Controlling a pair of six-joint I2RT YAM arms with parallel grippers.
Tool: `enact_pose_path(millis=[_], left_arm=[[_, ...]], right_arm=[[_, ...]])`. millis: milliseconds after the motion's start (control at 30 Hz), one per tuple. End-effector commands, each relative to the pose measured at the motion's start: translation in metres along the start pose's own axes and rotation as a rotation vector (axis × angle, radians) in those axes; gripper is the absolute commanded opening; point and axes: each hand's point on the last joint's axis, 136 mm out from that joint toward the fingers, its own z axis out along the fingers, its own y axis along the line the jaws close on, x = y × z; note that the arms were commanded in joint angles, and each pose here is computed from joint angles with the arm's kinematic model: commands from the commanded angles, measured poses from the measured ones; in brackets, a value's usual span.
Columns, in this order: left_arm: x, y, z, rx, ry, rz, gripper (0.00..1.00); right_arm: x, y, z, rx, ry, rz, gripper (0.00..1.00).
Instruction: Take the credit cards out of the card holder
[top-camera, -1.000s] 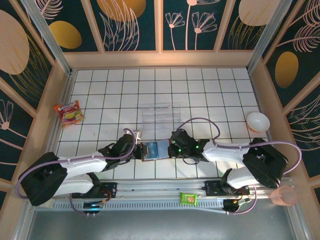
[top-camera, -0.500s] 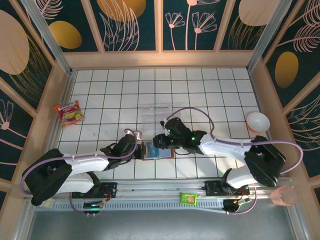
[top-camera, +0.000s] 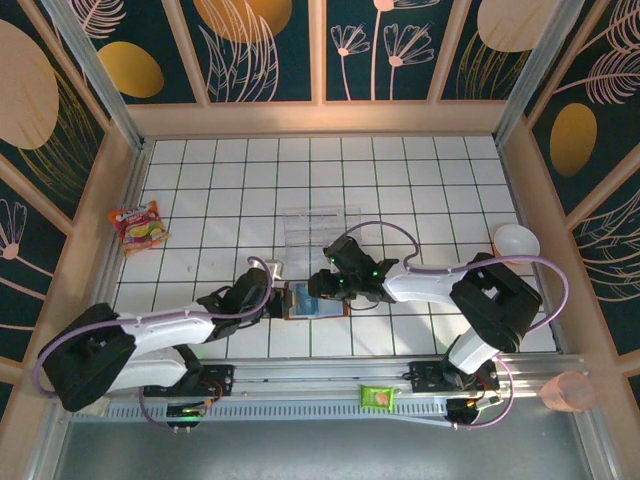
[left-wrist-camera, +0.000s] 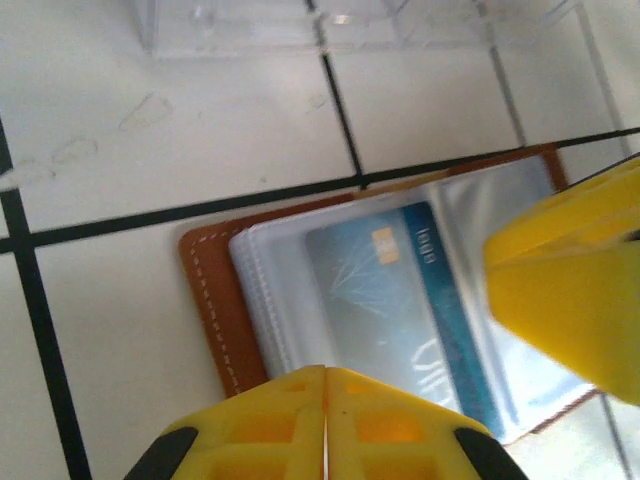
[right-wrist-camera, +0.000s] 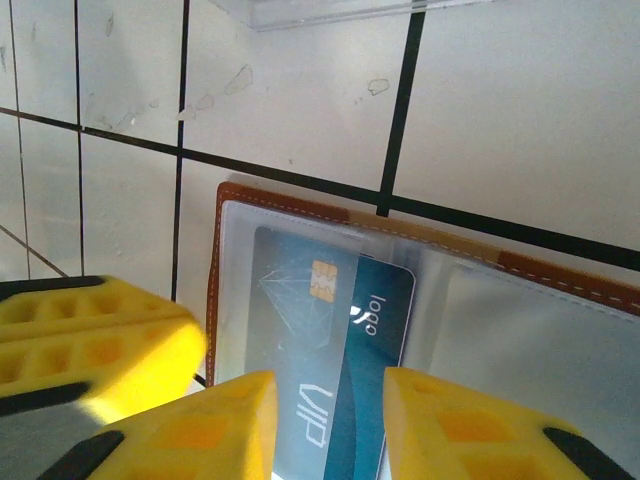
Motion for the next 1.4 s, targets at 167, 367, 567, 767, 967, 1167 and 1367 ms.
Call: enact_pose_path(millis=[167,367,567,767,967,1167,1367], left_arm=[[0.002,-0.012,0.006,0.045,0.042,0.019,0.01],[0.015,0.012,0.011,-0.047,0.072,0.005,0.00],[0.033,0.021,0.015,-0.056,0.124,-0.010,0.00],[0.050,0.024,0.018,-0.039,0.181,-0.025,0.00],[0.052,0.026,0.016,-0.040,0.187,-0.029,0.00],[0.051,0.027,0.014,-0.046,0.178,-0.036,0.00],[0.052,0.027,0.014,-0.044,0.176,-0.041,0.00]], right_arm=[[0.001,-0.008,0.003,0.022,-0.010,0.025,0.34],[0.005,-0.012,0.008,0.034,0.007,0.031,0.34],[0.010,-0.020,0.012,0.053,0.024,0.038,0.32],[0.017,-0.019,0.018,0.000,0.049,0.035,0.28],[0.017,-0.021,0.017,-0.010,0.046,0.050,0.14],[0.016,-0.029,0.008,0.008,0.016,0.069,0.00],[0.019,-0.040,-0.001,0.036,0.001,0.083,0.00]])
